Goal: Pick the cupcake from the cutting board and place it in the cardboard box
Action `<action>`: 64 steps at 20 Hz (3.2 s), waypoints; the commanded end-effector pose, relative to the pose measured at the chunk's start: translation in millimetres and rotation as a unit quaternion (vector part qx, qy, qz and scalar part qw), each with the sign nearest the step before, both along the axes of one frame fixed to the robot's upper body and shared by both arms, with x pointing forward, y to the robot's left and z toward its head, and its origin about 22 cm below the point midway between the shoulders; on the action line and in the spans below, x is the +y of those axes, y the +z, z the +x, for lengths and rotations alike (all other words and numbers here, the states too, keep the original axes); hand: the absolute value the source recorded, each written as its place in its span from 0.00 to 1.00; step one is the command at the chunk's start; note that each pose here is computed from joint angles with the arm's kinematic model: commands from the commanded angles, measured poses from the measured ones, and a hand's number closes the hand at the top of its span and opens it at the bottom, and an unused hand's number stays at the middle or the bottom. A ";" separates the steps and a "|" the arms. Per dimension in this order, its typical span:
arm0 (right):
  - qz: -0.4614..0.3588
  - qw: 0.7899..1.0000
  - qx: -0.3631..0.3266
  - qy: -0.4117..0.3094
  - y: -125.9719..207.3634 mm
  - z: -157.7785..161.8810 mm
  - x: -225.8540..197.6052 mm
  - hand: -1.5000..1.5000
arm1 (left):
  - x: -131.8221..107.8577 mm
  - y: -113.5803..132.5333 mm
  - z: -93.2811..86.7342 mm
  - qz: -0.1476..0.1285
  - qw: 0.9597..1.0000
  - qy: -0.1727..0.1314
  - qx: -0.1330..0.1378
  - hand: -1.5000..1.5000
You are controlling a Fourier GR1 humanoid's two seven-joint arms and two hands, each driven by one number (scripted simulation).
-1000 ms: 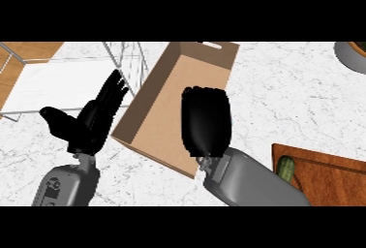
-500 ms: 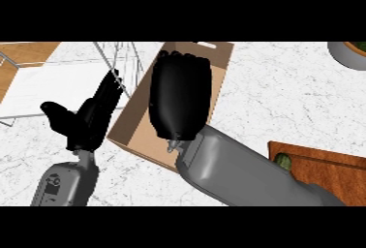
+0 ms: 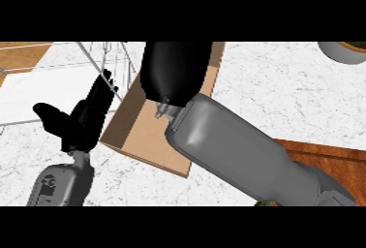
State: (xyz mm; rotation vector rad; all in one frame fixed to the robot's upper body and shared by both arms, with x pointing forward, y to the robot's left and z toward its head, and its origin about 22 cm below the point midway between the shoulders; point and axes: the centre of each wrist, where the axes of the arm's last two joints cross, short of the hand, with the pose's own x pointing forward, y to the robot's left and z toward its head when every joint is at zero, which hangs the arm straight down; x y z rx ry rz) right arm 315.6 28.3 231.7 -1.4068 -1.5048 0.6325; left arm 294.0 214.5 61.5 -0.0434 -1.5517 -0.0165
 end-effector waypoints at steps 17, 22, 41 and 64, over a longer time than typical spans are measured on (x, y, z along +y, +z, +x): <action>-0.036 0.979 0.101 -0.170 -51.6 57.6 -5.0 1.00 | 32.5 -6.6 -18.3 0.001 0.999 0.047 0.007 0.50; -0.061 0.933 0.299 -0.189 -87.9 79.1 -36.0 0.00 | 29.8 -3.3 -17.0 0.003 0.999 0.046 0.002 0.50; 0.245 0.966 -0.059 -0.057 -28.3 50.7 -30.5 0.00 | 43.4 -1.7 -25.1 0.002 0.998 0.069 -0.001 0.50; 0.415 0.880 -0.227 -0.052 -93.0 -62.2 -114.4 0.00 | 54.2 6.5 -29.2 -0.003 0.997 0.071 0.006 0.50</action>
